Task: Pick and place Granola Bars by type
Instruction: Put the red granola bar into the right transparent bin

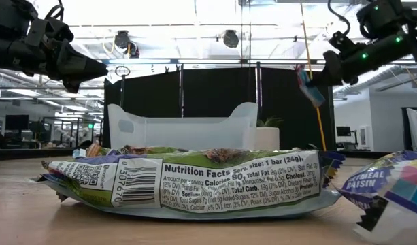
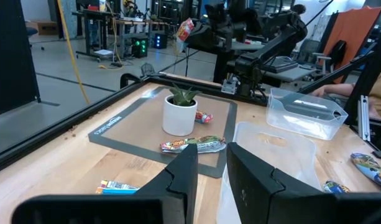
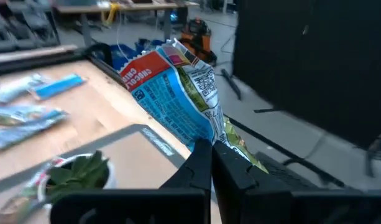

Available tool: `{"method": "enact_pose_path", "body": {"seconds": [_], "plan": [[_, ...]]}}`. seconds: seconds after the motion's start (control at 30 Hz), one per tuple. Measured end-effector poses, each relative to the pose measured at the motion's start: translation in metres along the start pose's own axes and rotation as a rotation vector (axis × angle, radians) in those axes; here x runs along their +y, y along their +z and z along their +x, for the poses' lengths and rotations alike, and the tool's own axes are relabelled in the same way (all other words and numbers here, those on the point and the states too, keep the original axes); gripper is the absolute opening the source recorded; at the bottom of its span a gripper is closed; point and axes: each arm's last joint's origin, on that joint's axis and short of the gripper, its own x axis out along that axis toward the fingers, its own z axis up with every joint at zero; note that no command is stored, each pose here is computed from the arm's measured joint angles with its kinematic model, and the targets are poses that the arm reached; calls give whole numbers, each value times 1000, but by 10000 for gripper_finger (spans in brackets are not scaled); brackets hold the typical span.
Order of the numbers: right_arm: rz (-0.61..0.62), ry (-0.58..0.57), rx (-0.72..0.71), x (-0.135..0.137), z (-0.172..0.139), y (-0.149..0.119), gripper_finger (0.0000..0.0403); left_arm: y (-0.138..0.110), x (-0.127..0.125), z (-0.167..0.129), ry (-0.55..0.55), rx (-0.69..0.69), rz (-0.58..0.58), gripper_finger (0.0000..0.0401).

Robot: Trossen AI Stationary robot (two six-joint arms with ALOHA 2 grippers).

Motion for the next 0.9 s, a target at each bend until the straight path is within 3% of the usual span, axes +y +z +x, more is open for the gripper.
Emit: {"method": "enact_pose_path", "body": {"seconds": [0.17,0.5,0.67,0.9], "plan": [[102,173,-102,6,-1,-4,0,0,0,0,0,0,0,93],[176,540,-255,24,-11,12,0,0,0,0,0,0,0,93],[139,617,-320,33,-20,18,0,0,0,0,0,0,0,93],[134,627,-357,34,-36,18,0,0,0,0,0,0,0,93]]}}
